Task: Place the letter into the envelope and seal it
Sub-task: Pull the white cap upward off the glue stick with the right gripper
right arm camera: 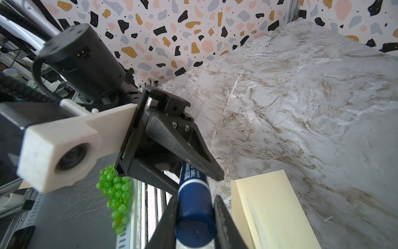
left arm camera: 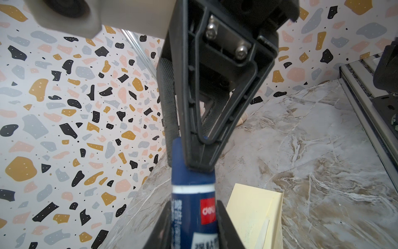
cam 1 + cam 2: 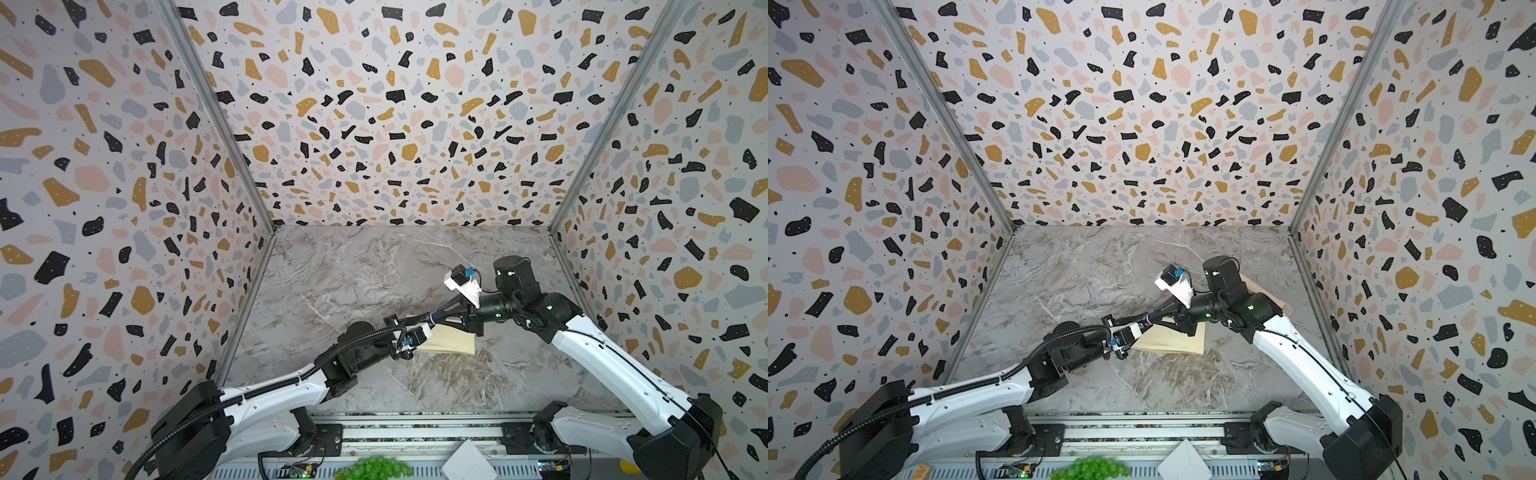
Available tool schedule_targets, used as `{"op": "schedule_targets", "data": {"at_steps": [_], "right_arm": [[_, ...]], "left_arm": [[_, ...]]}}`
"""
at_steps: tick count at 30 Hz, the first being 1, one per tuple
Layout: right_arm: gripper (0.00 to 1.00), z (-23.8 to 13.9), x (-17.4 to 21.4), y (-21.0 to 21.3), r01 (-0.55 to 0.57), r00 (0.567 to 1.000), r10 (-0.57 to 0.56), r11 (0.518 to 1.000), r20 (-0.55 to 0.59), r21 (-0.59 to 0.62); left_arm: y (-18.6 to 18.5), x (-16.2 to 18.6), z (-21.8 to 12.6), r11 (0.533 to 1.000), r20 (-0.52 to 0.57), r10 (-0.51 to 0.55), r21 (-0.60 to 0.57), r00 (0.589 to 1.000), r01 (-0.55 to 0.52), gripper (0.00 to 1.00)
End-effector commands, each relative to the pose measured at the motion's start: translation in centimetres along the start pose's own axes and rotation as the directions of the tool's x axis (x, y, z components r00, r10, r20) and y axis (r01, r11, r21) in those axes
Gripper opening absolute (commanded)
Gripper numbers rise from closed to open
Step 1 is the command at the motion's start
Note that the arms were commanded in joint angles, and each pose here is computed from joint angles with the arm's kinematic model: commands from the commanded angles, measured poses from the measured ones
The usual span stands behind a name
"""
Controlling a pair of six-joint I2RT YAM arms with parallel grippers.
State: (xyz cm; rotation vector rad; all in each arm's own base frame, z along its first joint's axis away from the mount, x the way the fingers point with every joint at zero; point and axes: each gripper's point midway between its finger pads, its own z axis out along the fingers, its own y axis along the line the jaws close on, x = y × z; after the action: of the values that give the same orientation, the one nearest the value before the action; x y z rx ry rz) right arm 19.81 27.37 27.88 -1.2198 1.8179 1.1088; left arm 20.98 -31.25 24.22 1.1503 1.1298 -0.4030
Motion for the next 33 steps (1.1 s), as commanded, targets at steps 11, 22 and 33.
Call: {"op": "schedule_targets", "data": {"at_steps": [11,22,33], "right_arm": [[0.0,-4.2,-3.3,-1.7,0.062,0.993,-0.079,0.982,0.09,0.176],[0.0,-4.5,-2.6,-1.5,0.175,0.98,-0.192,0.96,0.061,0.219],[0.0,-4.8,-3.0,-0.6,0.201,0.972,-0.22,0.959,0.076,0.201]], "left_arm": [[-0.3,5.4,-1.1,1.0,-0.185,-0.021,-0.026,0.983,0.017,0.0],[-1.8,5.2,-0.3,0.997,-0.17,-0.041,0.063,0.985,0.053,0.0],[-1.5,4.9,-0.5,0.997,-0.152,-0.044,0.049,0.987,0.052,0.0]]}}
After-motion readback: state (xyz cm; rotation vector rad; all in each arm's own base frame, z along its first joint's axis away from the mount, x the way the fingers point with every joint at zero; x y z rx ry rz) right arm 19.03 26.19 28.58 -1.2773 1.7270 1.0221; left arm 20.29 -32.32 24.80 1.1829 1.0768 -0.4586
